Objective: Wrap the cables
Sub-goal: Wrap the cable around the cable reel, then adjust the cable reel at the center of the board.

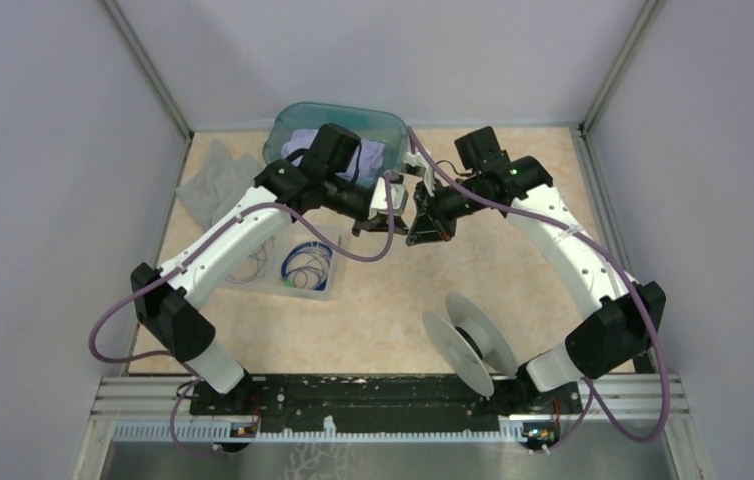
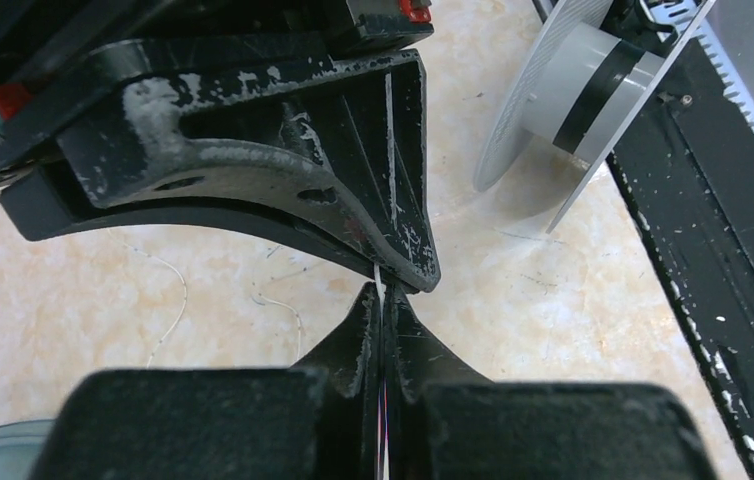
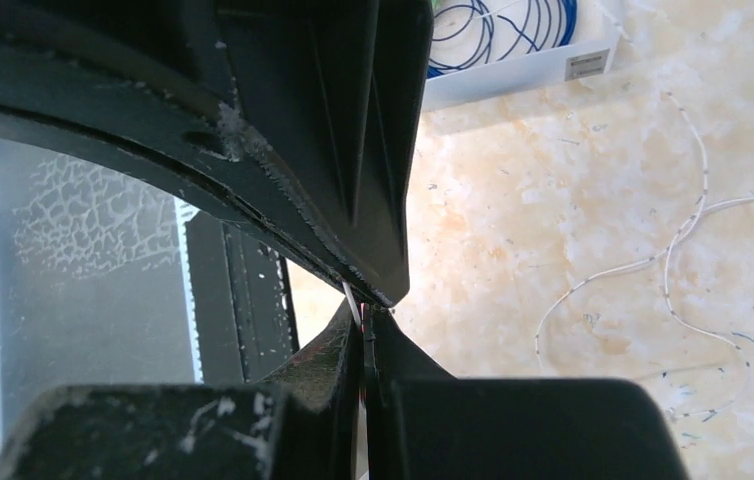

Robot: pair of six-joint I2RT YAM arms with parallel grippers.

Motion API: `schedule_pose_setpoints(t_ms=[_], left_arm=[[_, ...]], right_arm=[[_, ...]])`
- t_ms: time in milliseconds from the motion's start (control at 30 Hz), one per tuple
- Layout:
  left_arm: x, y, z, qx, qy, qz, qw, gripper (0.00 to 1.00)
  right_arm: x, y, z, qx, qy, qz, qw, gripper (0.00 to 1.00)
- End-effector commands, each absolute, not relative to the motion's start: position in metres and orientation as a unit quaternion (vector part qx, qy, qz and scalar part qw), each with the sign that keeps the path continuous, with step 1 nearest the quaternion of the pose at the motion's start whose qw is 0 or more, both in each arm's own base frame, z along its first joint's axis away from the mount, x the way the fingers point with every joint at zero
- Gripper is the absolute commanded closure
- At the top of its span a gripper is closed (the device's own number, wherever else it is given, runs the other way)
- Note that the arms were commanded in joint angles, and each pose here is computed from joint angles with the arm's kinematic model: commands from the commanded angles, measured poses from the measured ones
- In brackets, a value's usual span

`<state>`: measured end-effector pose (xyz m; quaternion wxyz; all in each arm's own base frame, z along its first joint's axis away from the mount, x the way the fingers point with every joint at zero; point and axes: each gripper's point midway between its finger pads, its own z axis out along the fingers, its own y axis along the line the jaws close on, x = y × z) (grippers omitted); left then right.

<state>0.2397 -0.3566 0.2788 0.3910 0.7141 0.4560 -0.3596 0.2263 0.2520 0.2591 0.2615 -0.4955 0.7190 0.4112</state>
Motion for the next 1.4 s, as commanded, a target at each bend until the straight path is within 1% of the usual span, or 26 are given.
schedule_pose_setpoints(t_ms=[0, 33, 133, 167, 200, 233, 267, 333, 467, 567, 833, 1100, 1200, 1267, 1367], left_arm=[[0.233, -0.354, 0.276, 0.716, 0.458, -0.361, 0.384, 1.0], [0.234, -0.353, 0.275, 0.717, 0.461, -0.357, 0.383, 1.0], [0.236, -0.347, 0.272, 0.716, 0.474, -0.343, 0.382, 1.0], [0.237, -0.345, 0.269, 0.716, 0.478, -0.337, 0.381, 1.0], [0.237, -0.343, 0.268, 0.716, 0.482, -0.331, 0.381, 1.0], [0.239, -0.34, 0.266, 0.715, 0.487, -0.324, 0.382, 1.0], [0.241, -0.338, 0.266, 0.714, 0.491, -0.318, 0.384, 1.0], [0.246, -0.331, 0.264, 0.711, 0.502, -0.303, 0.388, 0.99], [0.255, -0.319, 0.263, 0.704, 0.516, -0.287, 0.395, 0.99], [0.261, -0.316, 0.259, 0.703, 0.523, -0.274, 0.396, 0.99], [0.281, -0.318, 0.248, 0.705, 0.541, -0.247, 0.386, 0.99], [0.292, -0.32, 0.233, 0.705, 0.555, -0.236, 0.373, 1.0], [0.296, -0.315, 0.227, 0.699, 0.566, -0.231, 0.371, 0.99], [0.304, -0.313, 0.228, 0.691, 0.568, -0.227, 0.385, 0.99], [0.317, -0.303, 0.227, 0.675, 0.58, -0.228, 0.395, 1.0]], right_arm=[[0.24, 0.252, 0.262, -0.493, 0.725, 0.382, 0.291, 0.97], [0.242, 0.25, 0.262, -0.49, 0.729, 0.377, 0.295, 0.93], [0.248, 0.242, 0.264, -0.475, 0.739, 0.365, 0.309, 0.72], [0.249, 0.238, 0.264, -0.471, 0.742, 0.359, 0.313, 0.59], [0.25, 0.234, 0.265, -0.469, 0.746, 0.353, 0.316, 0.49], [0.249, 0.23, 0.266, -0.466, 0.749, 0.346, 0.32, 0.42], [0.249, 0.225, 0.267, -0.464, 0.752, 0.338, 0.323, 0.39], [0.248, 0.213, 0.267, -0.457, 0.764, 0.315, 0.33, 0.35], [0.238, 0.18, 0.264, -0.448, 0.79, 0.249, 0.336, 0.32], [0.217, 0.16, 0.251, -0.461, 0.803, 0.22, 0.306, 0.3], [0.16, 0.131, 0.215, -0.506, 0.81, 0.202, 0.218, 0.29], [0.138, 0.122, 0.194, -0.524, 0.808, 0.2, 0.181, 0.29], [0.135, 0.121, 0.188, -0.522, 0.811, 0.197, 0.175, 0.34], [0.134, 0.122, 0.186, -0.52, 0.812, 0.2, 0.174, 0.38], [0.132, 0.125, 0.186, -0.518, 0.811, 0.208, 0.174, 0.49]])
